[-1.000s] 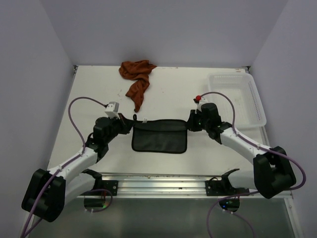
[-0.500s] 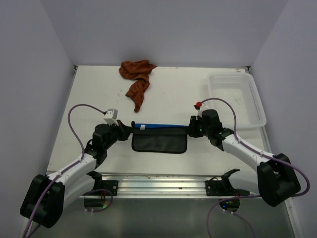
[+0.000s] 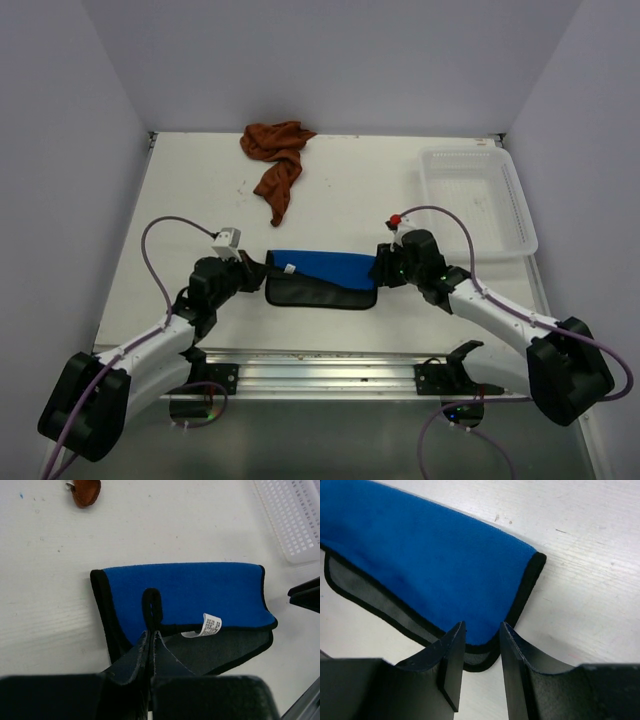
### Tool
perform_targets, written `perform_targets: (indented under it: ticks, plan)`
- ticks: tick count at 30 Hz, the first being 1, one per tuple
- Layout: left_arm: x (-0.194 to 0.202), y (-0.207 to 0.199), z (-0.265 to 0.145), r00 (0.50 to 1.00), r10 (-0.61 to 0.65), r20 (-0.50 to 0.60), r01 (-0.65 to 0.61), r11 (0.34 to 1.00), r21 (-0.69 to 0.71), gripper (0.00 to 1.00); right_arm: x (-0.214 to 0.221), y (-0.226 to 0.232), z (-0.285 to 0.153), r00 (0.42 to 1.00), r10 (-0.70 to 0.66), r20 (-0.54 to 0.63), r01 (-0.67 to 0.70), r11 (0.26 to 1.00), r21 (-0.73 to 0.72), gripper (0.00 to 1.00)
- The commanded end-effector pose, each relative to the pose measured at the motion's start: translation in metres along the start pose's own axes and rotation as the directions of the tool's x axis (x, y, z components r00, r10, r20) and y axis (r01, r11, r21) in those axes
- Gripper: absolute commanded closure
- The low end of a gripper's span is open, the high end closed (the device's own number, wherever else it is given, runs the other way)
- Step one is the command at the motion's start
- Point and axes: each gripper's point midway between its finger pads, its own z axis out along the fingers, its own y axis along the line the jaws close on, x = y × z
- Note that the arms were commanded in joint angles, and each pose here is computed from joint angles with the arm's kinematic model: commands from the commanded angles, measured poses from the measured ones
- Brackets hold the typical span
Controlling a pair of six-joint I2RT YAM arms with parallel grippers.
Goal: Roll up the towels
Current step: Fold the towel
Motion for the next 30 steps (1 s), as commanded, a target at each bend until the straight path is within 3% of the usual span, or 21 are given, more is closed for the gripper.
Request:
perform_targets:
  ticks: [1, 7, 14, 17, 19, 20, 24, 30]
  plan:
    - [-0.007, -0.005, -0.002, 0.998, 0.005, 0.055, -0.007, 1.0, 0.024, 1.0, -0.01, -0.002, -0.01, 0.996, 0.061, 0.062, -0.063, 0.998, 0.032, 0.62]
    - [0.003, -0.001, -0.007, 0.999, 0.014, 0.039, -0.014, 1.0, 0.021, 1.0, -0.021, 0.005, -0.009, 0.99, 0.127, 0.067, -0.129, 0.991, 0.022, 0.63]
    - [0.01, -0.002, -0.009, 1.0, 0.01, 0.019, -0.011, 0.999, 0.031, 1.0, -0.01, 0.021, 0.002, 0.986, 0.165, -0.026, -0.167, 0.985, -0.05, 0.65]
    - [0.011, -0.002, -0.011, 1.0, 0.007, 0.019, -0.007, 1.0, 0.03, 0.74, -0.009, 0.021, 0.003, 0.984, 0.179, -0.023, -0.18, 0.982, -0.05, 0.65]
    - [0.008, -0.003, -0.014, 1.0, 0.005, 0.029, -0.006, 1.0, 0.028, 0.49, -0.008, 0.021, 0.004, 0.983, 0.183, -0.028, -0.184, 0.982, -0.047, 0.65]
    - [0.006, -0.004, -0.015, 0.999, 0.005, 0.035, -0.007, 1.0, 0.03, 0.45, -0.008, 0.02, 0.005, 0.982, 0.187, -0.029, -0.189, 0.981, -0.041, 0.66]
    - [-0.012, -0.013, -0.023, 0.996, 0.009, 0.086, -0.013, 0.999, 0.041, 0.36, -0.005, 0.017, 0.007, 0.975, 0.219, -0.039, -0.219, 0.976, -0.01, 0.66]
    - [-0.028, -0.02, -0.03, 0.993, 0.002, 0.119, -0.007, 0.999, 0.039, 0.36, -0.003, 0.01, 0.005, 0.964, 0.262, -0.043, -0.261, 0.964, 0.043, 0.65]
